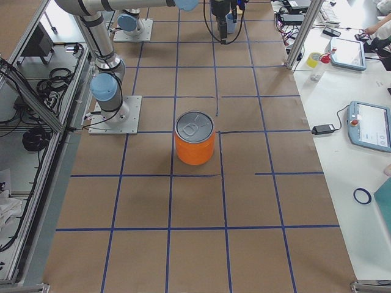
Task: Flip cup
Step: 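Set the cup upright on the table and open the left gripper, then raise the left gripper away from the cup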
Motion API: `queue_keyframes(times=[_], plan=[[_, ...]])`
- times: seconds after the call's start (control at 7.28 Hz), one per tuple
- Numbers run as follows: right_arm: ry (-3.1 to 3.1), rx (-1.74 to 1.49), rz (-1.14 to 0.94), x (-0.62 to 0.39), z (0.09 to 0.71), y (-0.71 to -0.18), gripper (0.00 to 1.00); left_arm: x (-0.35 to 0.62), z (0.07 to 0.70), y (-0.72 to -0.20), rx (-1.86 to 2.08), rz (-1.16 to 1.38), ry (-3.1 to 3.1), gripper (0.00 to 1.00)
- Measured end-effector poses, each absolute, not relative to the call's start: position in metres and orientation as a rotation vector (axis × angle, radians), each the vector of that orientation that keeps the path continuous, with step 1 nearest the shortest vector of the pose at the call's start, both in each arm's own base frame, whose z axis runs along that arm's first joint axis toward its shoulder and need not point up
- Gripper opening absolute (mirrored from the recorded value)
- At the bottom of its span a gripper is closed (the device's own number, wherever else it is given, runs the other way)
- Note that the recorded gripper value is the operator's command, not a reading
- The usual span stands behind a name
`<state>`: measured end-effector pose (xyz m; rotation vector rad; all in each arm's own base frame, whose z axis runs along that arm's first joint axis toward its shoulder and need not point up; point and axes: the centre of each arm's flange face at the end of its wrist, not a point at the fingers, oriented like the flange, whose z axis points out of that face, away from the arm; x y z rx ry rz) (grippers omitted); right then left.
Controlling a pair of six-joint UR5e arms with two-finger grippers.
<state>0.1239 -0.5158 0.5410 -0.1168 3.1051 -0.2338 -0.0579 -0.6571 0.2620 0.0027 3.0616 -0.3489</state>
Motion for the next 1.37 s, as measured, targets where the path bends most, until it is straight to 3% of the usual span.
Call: queue_keyframes(times=[0.27, 0.55, 0.96, 1.37], plan=[[3.106, -0.119, -0.233, 0.124, 0.541, -0.516, 1.0, -0.063, 0.293, -0.647, 0.009, -0.292, 3.071, 1.0], [3.106, -0.123, -0.233, 0.124, 0.541, -0.516, 1.0, -0.067, 0.362, -0.623, 0.013, -0.186, 3.081, 1.0], [3.106, -0.123, -0.233, 0.124, 0.541, -0.516, 1.0, -0.072, 0.464, -0.556, -0.017, -0.06, 3.079, 1.0], [3.106, -0.125, -0.23, 0.124, 0.54, -0.515, 1.0, -0.078, 0.505, -0.508, -0.023, -0.008, 3.094, 1.0]])
